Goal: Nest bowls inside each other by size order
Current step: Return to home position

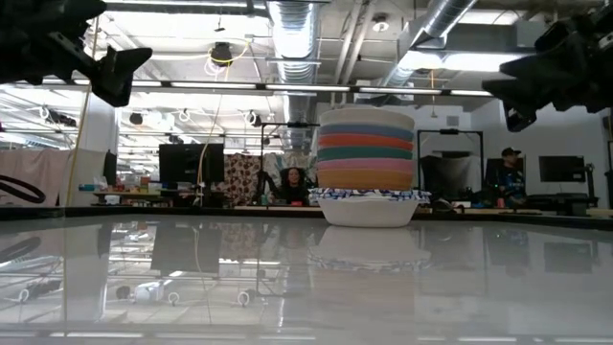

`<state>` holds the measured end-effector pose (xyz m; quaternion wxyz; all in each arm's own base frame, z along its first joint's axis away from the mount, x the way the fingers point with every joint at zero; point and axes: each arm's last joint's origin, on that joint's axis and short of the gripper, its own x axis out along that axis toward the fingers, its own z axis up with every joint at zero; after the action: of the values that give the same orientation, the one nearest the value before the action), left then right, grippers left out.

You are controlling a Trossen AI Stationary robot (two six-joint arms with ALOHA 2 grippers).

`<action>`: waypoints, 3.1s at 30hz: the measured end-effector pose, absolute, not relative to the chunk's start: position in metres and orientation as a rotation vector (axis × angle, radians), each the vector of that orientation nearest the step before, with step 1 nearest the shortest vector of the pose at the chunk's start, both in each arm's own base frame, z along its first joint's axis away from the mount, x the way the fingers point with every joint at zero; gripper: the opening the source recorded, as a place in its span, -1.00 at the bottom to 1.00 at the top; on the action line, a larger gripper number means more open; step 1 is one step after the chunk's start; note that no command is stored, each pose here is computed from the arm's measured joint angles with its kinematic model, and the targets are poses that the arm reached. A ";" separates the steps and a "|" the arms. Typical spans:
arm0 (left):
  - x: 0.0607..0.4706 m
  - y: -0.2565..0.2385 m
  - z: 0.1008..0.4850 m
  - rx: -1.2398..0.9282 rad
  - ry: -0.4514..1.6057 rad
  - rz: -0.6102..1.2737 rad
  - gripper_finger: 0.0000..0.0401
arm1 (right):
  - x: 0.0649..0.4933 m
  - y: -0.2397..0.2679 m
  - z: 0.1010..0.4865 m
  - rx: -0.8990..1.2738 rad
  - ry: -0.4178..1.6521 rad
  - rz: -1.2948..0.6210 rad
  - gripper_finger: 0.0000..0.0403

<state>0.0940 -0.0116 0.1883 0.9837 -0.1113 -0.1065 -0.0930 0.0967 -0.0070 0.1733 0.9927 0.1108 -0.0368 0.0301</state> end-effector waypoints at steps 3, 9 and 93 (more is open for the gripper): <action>0.094 -0.012 0.188 -0.212 -0.213 -0.188 0.57 | 0.097 -0.007 0.171 0.226 -0.053 0.058 -0.12; 0.094 -0.012 0.187 -0.206 -0.206 -0.200 0.57 | 0.097 -0.007 0.170 0.228 -0.044 0.056 -0.12; 0.097 -0.006 0.171 -0.100 -0.059 0.053 0.57 | 0.097 -0.007 0.169 0.230 -0.034 0.059 -0.12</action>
<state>0.0971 -0.0059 0.1707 0.9980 -0.0499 -0.0294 0.0263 0.0971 -0.0070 0.1691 0.9928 0.1150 -0.0167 0.0293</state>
